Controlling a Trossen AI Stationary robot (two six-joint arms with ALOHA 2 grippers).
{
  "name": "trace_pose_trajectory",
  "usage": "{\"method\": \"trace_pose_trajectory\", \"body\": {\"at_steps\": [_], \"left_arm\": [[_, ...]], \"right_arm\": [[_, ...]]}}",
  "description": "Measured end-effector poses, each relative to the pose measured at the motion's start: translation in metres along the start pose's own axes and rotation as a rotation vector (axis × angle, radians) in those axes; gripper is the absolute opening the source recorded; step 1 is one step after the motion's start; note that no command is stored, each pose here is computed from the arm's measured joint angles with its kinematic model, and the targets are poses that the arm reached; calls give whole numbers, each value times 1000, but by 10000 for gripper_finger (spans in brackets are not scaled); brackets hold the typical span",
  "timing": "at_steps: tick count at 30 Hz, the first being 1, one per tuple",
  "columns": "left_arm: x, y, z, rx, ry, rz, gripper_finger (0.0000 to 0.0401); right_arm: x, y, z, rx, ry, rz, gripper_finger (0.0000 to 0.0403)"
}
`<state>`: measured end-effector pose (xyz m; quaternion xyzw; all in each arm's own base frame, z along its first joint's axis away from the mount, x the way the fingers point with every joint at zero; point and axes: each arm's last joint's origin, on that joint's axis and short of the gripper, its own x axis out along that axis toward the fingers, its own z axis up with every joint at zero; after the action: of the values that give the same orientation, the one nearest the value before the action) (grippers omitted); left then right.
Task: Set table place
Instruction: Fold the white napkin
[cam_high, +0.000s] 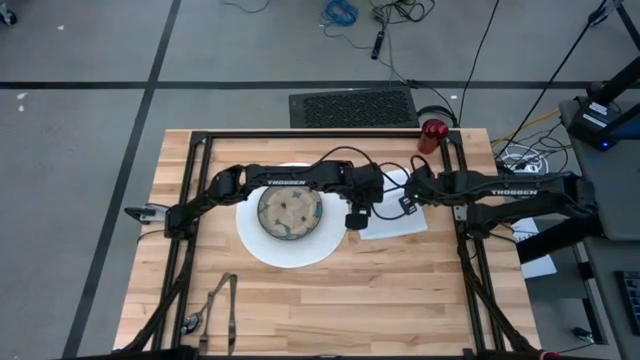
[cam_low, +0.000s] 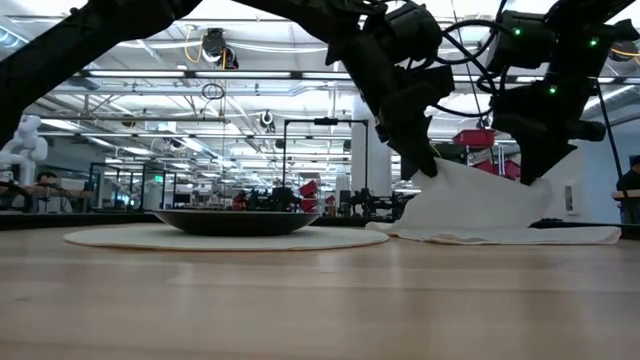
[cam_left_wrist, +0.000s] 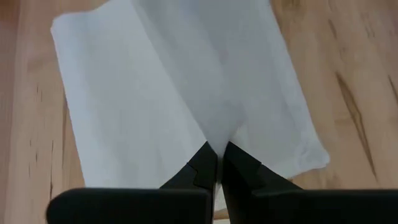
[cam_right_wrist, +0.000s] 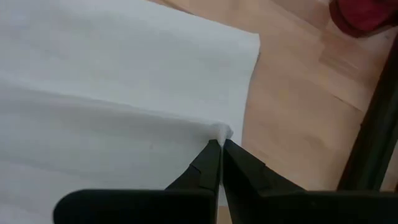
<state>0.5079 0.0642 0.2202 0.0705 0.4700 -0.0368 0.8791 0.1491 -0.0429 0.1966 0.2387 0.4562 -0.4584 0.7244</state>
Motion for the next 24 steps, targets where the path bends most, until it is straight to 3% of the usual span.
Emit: {"method": "trace_pose_trajectory", "body": {"at_steps": [18,24], "left_arm": [[13,-6,-6,6,14,-27,0],[13,-8,-6,3,9,-90,0]], "right_arm": [[8,5,-13,-27,42,59,0],[8,6,-13,-35,50,82,2]]}}
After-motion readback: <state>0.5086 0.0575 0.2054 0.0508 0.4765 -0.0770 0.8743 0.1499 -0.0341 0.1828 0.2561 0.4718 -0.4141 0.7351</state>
